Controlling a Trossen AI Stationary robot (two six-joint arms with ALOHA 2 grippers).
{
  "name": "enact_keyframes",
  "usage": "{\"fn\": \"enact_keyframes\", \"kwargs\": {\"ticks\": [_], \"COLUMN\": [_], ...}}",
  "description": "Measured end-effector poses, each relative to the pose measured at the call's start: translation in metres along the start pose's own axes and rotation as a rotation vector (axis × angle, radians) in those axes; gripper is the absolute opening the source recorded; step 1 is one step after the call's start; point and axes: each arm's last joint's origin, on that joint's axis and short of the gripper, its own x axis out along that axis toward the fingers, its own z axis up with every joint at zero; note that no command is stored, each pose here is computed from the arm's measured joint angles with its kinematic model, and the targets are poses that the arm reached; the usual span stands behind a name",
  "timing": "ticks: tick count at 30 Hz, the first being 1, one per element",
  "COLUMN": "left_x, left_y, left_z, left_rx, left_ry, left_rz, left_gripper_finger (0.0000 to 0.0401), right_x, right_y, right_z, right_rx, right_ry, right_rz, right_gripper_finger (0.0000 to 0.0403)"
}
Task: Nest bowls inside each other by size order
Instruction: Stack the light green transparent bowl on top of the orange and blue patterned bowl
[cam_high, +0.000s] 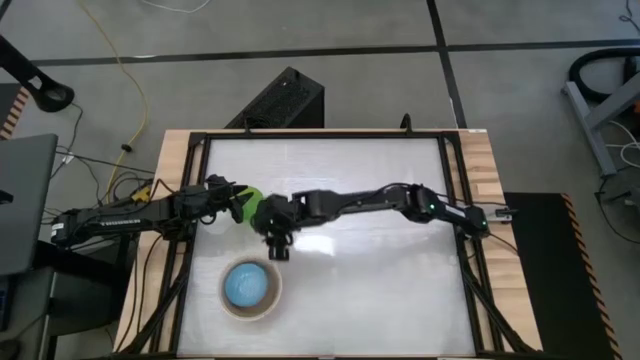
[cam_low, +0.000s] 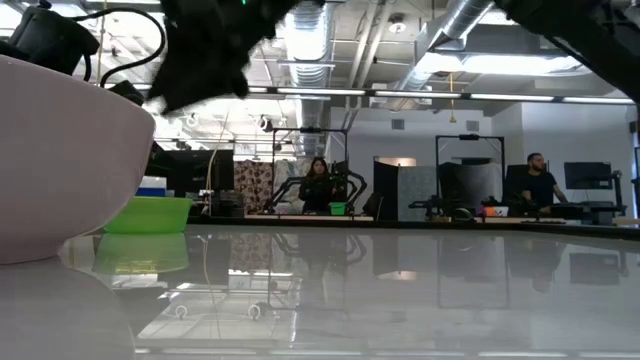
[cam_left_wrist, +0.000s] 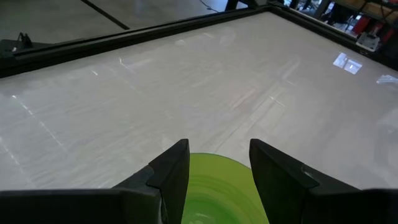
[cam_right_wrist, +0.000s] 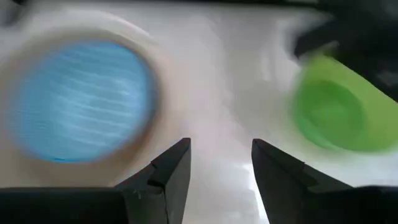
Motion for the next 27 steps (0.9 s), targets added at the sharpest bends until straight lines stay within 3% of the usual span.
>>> {"fn": "enact_keyframes", "kwargs": {"ticks": [7, 13, 19, 27], "left_x": [0.0, 0.0, 0.0, 0.0], "left_y": [0.0, 0.0, 0.0, 0.0], "left_z": [0.0, 0.0, 0.0, 0.0], "left_rx": [0.0, 0.0, 0.0, 0.012], "left_ry": [0.002, 0.002, 0.002, 0.002], "left_rz": [-0.005, -0.005, -0.004, -0.004], "left_gripper_finger": [0.0158, 0.0158, 0.0158, 0.0158], "right_x": [0.007, 0.007, 0.016, 0.043], "right_y": [-0.044, -0.059, -0.075, -0.096], "right_z": [-0.007, -0.008, -0.017, -0.041], "right_rx": [-0.038, -0.141, -0.185, -0.215], "right_ry": [0.035, 0.028, -0.009, -0.066], "right_rz": [-0.043, -0.005, 0.137, 0.115], "right_gripper_finger": [0.0178, 0.0177, 0.0177, 0.0177]}}
